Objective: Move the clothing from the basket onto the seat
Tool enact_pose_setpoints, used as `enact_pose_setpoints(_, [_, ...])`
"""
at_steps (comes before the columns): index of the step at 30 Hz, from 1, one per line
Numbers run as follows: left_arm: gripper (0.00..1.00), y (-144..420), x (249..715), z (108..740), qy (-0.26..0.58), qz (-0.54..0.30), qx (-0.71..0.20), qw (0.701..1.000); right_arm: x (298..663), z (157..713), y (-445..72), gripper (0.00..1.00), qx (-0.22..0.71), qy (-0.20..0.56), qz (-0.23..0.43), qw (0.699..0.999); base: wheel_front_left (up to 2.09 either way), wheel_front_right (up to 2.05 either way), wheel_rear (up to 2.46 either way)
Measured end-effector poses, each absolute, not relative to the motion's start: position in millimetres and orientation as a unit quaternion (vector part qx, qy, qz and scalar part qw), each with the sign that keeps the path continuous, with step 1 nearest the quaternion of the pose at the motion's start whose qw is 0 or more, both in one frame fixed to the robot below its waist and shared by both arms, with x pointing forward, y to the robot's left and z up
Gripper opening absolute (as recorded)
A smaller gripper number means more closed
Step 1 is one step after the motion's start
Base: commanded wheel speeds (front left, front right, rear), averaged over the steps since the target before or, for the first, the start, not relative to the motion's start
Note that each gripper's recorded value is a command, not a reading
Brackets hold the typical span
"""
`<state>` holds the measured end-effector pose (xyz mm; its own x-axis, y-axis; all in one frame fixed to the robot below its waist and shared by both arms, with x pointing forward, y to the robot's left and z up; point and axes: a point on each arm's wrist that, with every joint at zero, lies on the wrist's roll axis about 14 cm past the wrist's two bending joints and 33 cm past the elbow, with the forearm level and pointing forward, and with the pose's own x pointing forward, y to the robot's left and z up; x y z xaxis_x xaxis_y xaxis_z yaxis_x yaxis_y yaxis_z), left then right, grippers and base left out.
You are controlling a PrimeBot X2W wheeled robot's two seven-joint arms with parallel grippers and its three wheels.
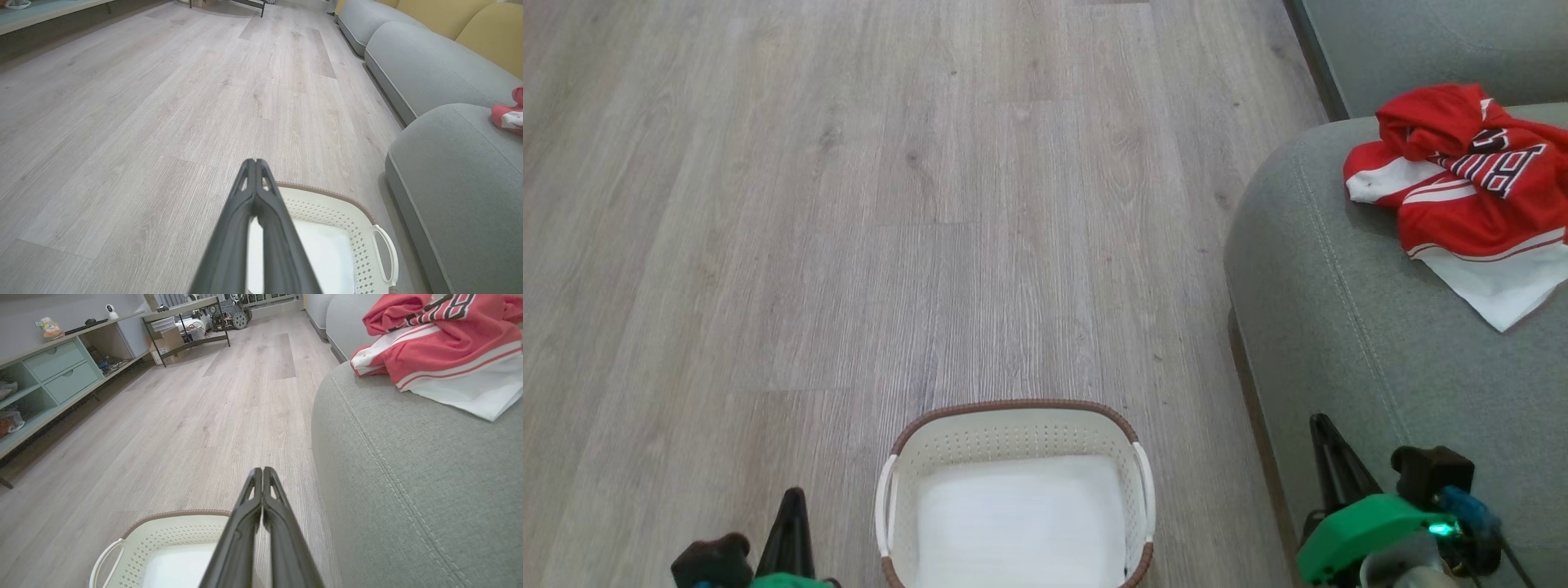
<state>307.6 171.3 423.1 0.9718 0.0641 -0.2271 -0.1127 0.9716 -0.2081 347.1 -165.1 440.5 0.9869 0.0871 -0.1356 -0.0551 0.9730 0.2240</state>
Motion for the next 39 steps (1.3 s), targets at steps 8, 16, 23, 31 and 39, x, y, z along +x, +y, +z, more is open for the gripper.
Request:
enact_pose_setpoints(8, [0.00,172.5,311.3,421.6,0.120,0.053,-0.159,0.978,348.5,440.5,-170.9,0.00,0.158,0.078,0.018,0.984,0.00,0.00,0.00])
enact_pose_setpoints(16, [0.00,175.5,312.8,419.1,0.129,0.062,-0.203,0.969,349.6,440.7,-176.4,0.00,0.202,0.080,0.002,0.976,0.00,0.00,0.00])
enact_pose_setpoints(23, [0.00,177.1,318.5,421.5,0.129,0.067,-0.241,0.960,351.1,441.4,-179.7,0.00,0.239,0.081,-0.010,0.968,0.00,0.00,0.00])
enact_pose_setpoints(31, [0.00,179.3,321.8,421.9,0.131,0.073,-0.283,0.947,352.4,442.3,-183.8,0.00,0.282,0.081,-0.022,0.956,0.00,0.00,0.00])
enact_pose_setpoints(39, [0.00,179.3,324.4,421.9,0.134,0.075,-0.322,0.934,353.7,443.5,-187.1,0.00,0.320,0.080,-0.032,0.944,0.00,0.00,0.00])
